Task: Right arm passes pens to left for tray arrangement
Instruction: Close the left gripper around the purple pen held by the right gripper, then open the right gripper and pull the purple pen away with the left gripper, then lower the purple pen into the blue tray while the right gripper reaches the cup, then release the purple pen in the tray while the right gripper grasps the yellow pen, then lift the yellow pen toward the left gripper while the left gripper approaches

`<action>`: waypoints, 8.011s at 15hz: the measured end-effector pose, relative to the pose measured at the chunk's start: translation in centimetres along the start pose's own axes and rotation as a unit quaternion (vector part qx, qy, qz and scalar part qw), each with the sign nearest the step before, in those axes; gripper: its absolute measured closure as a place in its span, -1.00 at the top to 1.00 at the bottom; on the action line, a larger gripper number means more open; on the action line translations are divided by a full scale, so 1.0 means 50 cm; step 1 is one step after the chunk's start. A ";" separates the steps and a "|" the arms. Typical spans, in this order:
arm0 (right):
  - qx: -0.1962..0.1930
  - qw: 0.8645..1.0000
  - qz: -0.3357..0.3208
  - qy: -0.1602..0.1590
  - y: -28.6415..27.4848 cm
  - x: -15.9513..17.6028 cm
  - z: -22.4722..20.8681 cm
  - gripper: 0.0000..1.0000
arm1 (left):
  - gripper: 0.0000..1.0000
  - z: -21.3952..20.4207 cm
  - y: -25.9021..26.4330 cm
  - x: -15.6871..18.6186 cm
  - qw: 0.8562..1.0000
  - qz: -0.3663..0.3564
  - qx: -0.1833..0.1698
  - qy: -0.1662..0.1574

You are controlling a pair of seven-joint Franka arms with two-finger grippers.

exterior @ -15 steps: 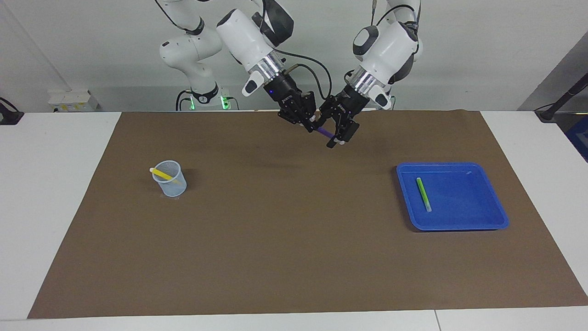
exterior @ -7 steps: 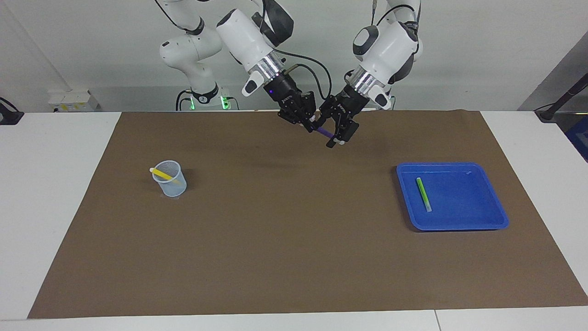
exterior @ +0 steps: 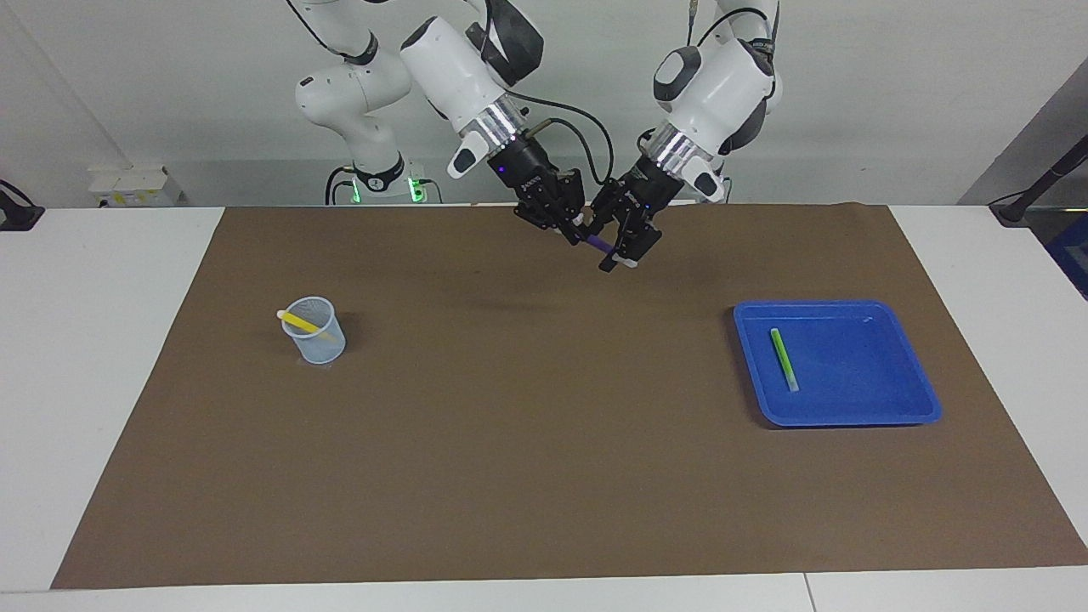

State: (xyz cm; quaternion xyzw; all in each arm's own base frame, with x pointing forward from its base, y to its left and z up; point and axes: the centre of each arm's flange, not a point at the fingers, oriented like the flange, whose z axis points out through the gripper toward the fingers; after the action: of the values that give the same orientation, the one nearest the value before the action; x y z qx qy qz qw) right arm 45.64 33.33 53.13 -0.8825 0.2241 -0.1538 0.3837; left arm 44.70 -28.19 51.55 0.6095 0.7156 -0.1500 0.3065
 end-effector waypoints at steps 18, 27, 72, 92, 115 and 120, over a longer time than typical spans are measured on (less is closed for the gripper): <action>0.005 1.000 -0.002 -0.003 -0.011 -0.008 -0.002 -0.64 | -0.64 -0.046 0.025 0.005 0.999 0.025 0.035 0.001; -0.001 1.000 0.007 -0.001 0.001 0.012 0.001 0.30 | -0.64 -0.058 0.030 0.004 0.999 0.027 0.041 0.001; -0.237 0.541 -0.710 -0.383 0.628 0.487 -0.255 0.21 | -0.64 -0.034 0.373 0.795 0.587 0.732 0.314 0.147; -0.241 0.541 -0.714 -0.373 0.663 0.474 -0.239 -0.66 | 0.21 -0.014 0.376 0.806 0.609 0.708 0.305 0.187; -0.216 0.562 -0.679 -0.420 0.387 0.491 -0.348 -0.66 | 1.00 -0.273 0.427 0.382 0.835 0.498 0.227 0.064; -0.161 0.678 -0.615 -0.369 0.317 0.435 -0.295 -0.66 | 1.00 -0.320 0.406 0.304 0.905 0.385 0.174 0.045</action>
State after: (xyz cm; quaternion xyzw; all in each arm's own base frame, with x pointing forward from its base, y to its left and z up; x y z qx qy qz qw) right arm 53.23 3.63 53.18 -0.8548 -0.5076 0.0213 0.1063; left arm 59.15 -2.63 57.63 0.8874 0.4008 -0.1142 0.1969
